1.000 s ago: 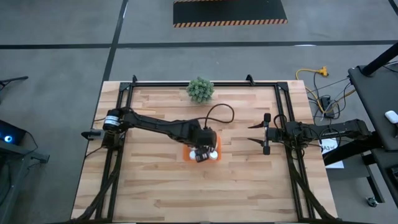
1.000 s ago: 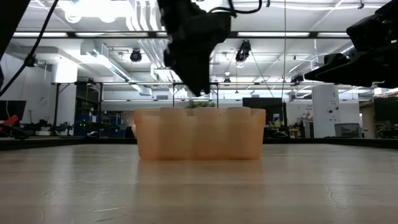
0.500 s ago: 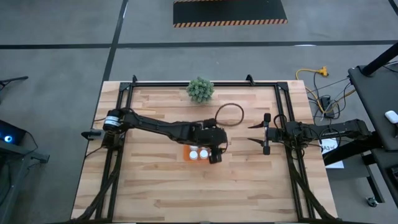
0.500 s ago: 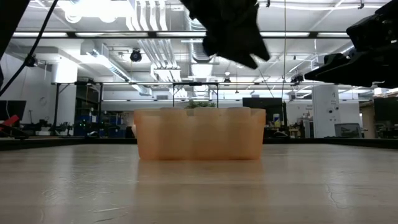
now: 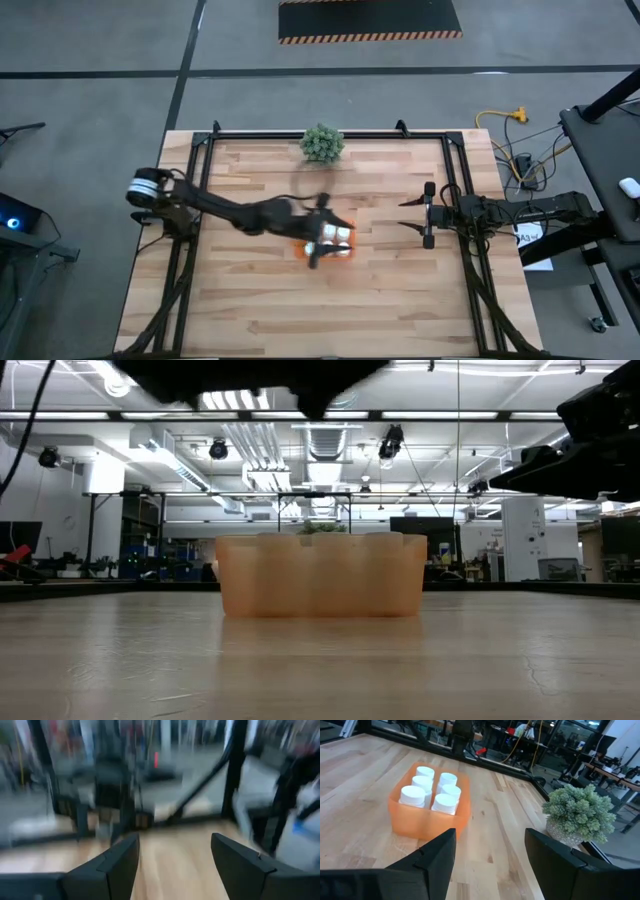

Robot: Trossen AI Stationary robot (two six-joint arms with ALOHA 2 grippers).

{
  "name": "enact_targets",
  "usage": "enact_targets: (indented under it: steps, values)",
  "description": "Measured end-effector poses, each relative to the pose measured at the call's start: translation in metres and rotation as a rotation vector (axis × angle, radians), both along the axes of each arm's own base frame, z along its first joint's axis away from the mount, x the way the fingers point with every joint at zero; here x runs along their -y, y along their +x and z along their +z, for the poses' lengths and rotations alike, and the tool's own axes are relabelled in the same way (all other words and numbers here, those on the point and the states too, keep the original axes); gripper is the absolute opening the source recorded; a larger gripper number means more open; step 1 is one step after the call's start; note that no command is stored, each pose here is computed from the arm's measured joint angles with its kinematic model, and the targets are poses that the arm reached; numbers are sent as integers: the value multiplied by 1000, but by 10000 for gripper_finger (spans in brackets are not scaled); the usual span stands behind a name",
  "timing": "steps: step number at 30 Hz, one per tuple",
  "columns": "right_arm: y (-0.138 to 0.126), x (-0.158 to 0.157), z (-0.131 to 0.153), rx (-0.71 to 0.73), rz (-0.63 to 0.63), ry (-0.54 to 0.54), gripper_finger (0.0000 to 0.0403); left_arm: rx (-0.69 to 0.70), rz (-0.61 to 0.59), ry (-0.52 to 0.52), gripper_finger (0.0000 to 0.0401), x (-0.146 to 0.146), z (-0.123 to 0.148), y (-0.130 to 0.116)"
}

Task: Pick and place pill bottles into a basket
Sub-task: Return to Home Position

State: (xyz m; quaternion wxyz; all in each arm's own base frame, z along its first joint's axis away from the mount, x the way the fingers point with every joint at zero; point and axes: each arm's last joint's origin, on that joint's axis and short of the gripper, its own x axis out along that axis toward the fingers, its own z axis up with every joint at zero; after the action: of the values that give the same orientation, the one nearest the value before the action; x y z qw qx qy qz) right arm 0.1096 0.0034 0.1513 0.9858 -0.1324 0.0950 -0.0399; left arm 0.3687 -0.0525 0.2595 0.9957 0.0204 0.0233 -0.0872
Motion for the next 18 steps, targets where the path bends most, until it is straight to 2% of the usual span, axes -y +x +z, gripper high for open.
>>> enact_targets:
  steps: [3,6,11,18]
  values:
    - [0,0,0,1,1,0,226,245,-9,-13,228,-4,-12,-36]
    - [0,0,0,2,-1,0,226,356,-4,-30,228,-9,-36,-72]
    - [0,0,0,1,-1,0,226,357,25,-62,228,-16,-60,-113]
    - [0,0,0,2,-2,0,226,334,48,-63,228,-20,-67,-138]
